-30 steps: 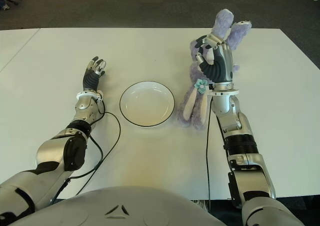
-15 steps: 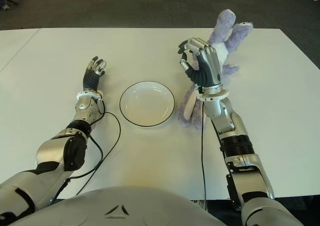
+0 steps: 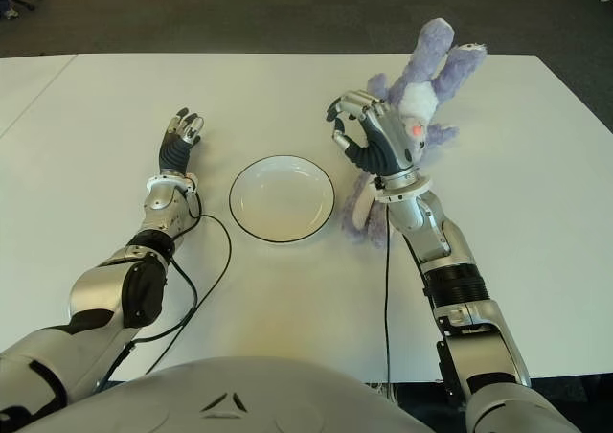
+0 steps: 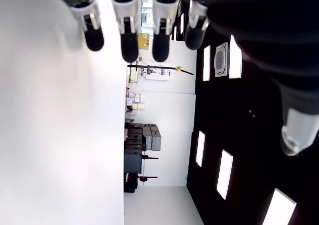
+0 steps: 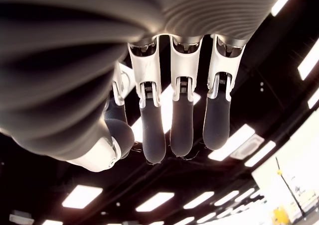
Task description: Put the doll into the plate.
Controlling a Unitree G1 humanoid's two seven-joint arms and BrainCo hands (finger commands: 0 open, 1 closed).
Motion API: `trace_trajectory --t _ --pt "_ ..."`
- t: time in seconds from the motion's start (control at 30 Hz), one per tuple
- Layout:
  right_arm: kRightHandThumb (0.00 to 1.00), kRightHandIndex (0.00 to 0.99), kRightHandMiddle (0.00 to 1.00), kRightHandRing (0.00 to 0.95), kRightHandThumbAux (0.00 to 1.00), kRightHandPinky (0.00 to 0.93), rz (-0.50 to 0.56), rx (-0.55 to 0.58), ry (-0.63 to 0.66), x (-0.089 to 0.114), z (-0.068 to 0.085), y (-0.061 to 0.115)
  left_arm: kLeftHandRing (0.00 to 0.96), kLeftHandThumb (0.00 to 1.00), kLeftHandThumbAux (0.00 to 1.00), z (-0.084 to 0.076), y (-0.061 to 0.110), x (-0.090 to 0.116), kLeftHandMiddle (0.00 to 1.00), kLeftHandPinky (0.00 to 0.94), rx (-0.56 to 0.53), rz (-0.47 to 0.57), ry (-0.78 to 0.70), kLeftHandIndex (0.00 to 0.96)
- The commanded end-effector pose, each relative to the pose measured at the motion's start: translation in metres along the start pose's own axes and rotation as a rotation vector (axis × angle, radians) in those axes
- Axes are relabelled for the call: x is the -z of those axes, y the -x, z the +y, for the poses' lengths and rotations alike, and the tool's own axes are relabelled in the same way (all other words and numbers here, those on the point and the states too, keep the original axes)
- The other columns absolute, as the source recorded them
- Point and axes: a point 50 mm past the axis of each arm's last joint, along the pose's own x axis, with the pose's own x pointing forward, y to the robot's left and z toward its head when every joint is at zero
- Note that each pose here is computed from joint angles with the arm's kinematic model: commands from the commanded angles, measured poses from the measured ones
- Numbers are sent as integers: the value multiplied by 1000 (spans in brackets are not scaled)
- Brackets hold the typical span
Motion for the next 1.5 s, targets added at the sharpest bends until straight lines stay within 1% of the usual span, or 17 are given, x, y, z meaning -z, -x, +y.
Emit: trace_trajectory --t 0.03,0.07,0.1,0.13,0.17,0.23,0.37,0.6,0.9,1.1,1.2,1.33,1.4,1.5 --pt "410 185 142 116 568 103 155 -254 -13 19 24 32 120 0 510 9 64 90 130 97 -40 401 39 95" --pt "338 127 65 36 532 25 161 -274 -10 20 24 33 120 0 509 10 64 90 130 97 -41 401 39 95" --pt "315 93 25 11 511 6 163 -294 -2 19 23 31 120 0 508 10 64 90 130 98 -42 400 40 95" --pt "310 81 12 5 503 3 163 -302 2 18 23 30 120 0 507 10 64 90 130 98 -42 400 40 96" --pt "305 71 3 1 497 0 162 -323 32 20 22 31 120 0 507 10 64 90 130 99 -44 399 41 96" --pt "240 8 0 0 438 0 154 -357 99 22 20 32 125 0 501 10 63 89 138 103 -48 397 41 101" --pt "192 0 0 0 398 0 151 -388 169 24 17 32 125 0 498 10 63 90 139 98 -48 399 37 101" --pt "172 0 0 0 360 0 178 -430 218 28 15 33 123 0 488 10 63 89 140 103 -43 400 33 104" --pt "185 0 0 0 360 0 227 -468 237 37 14 35 123 0 488 10 63 89 139 102 -44 401 27 110" --pt "220 0 0 0 382 0 301 -496 239 58 19 42 135 0 489 9 64 90 147 111 -48 397 42 117" --pt "220 0 0 0 389 0 324 -506 240 65 19 44 134 0 486 8 64 90 147 108 -48 395 45 114" --pt "209 0 0 0 393 0 336 -515 247 70 19 45 126 0 481 8 64 90 140 98 -47 397 43 111" --pt "187 0 0 0 384 0 341 -517 259 73 17 44 129 0 482 8 64 90 141 103 -45 397 37 115" --pt "185 0 0 0 380 0 344 -514 270 76 15 42 126 0 482 8 64 90 138 99 -44 396 35 114"
